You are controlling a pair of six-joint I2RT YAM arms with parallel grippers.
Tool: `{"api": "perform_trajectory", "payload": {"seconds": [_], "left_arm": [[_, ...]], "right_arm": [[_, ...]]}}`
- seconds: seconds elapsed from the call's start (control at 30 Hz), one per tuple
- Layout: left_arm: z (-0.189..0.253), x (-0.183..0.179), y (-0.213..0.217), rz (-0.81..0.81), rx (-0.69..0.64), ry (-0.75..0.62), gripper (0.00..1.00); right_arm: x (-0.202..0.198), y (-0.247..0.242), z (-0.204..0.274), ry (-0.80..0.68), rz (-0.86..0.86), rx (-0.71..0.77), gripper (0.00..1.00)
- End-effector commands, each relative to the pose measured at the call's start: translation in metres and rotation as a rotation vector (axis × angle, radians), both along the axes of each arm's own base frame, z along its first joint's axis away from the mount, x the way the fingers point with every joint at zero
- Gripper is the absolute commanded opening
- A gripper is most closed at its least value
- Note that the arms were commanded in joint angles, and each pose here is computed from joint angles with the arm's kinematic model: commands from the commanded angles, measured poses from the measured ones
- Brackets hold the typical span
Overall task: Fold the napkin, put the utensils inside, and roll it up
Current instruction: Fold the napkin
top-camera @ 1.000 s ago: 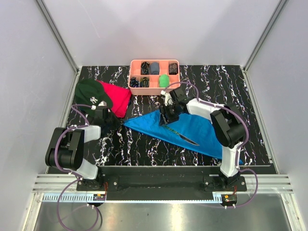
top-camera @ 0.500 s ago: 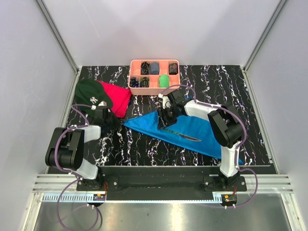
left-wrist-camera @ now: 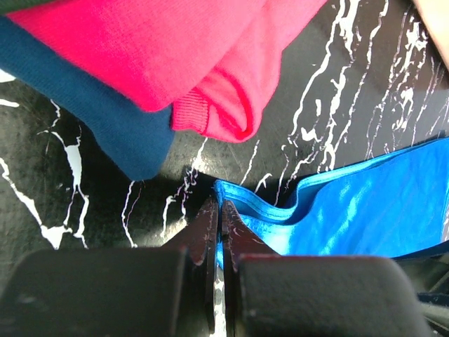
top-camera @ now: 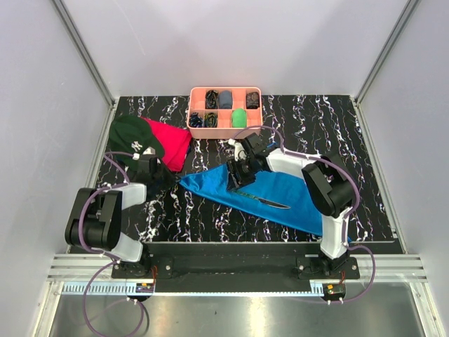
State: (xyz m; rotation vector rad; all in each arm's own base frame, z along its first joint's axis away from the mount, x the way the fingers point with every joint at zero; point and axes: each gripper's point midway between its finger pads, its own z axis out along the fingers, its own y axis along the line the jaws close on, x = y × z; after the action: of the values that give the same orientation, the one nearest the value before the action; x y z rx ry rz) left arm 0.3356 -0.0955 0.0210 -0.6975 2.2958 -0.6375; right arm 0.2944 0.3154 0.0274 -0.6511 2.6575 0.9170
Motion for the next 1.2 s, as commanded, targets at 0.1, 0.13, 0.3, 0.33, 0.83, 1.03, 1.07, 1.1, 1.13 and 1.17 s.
{"api": "perform_trajectory", "payload": {"seconds": [0.1,0.13,0.3,0.33,0.83,1.03,1.07,1.1,1.13,1.17], "left_arm": [[0.069,0.013,-0.018,-0.088,0.035,-0.247,0.00],[0.078,0.015,-0.023,-0.101,0.037,-0.272,0.00],[0.103,0.003,-0.091,-0.274,0.024,-0.360,0.00],[0.106,0.002,-0.102,-0.294,0.023,-0.372,0.00],[0.087,-0.057,-0.319,-0.814,-0.080,-0.433,0.00],[0.070,-0.096,-0.364,-0.953,-0.128,-0.426,0.00],[0.072,-0.103,-0.372,-0.976,-0.139,-0.434,0.00],[0.067,-0.106,-0.375,-0.989,-0.136,-0.427,0.00],[0.065,-0.109,-0.378,-1.000,-0.137,-0.424,0.00],[0.066,-0.112,-0.382,-1.010,-0.142,-0.428,0.00]], "right_arm": [[0.042,-0.016,0.065,-0.201,-0.194,-0.047,0.57],[0.046,-0.023,0.072,-0.217,-0.225,-0.056,0.58],[0.083,-0.085,0.084,-0.263,-0.440,-0.114,0.59],[0.093,-0.105,0.093,-0.280,-0.498,-0.111,0.59],[0.085,-0.169,0.166,-0.490,-0.681,-0.075,0.62],[0.070,-0.174,0.176,-0.517,-0.694,-0.044,0.63],[0.069,-0.174,0.177,-0.519,-0.695,-0.040,0.63],[0.067,-0.175,0.176,-0.518,-0.694,-0.039,0.63],[0.065,-0.174,0.178,-0.522,-0.697,-0.031,0.63],[0.063,-0.174,0.179,-0.521,-0.695,-0.026,0.63]]}}
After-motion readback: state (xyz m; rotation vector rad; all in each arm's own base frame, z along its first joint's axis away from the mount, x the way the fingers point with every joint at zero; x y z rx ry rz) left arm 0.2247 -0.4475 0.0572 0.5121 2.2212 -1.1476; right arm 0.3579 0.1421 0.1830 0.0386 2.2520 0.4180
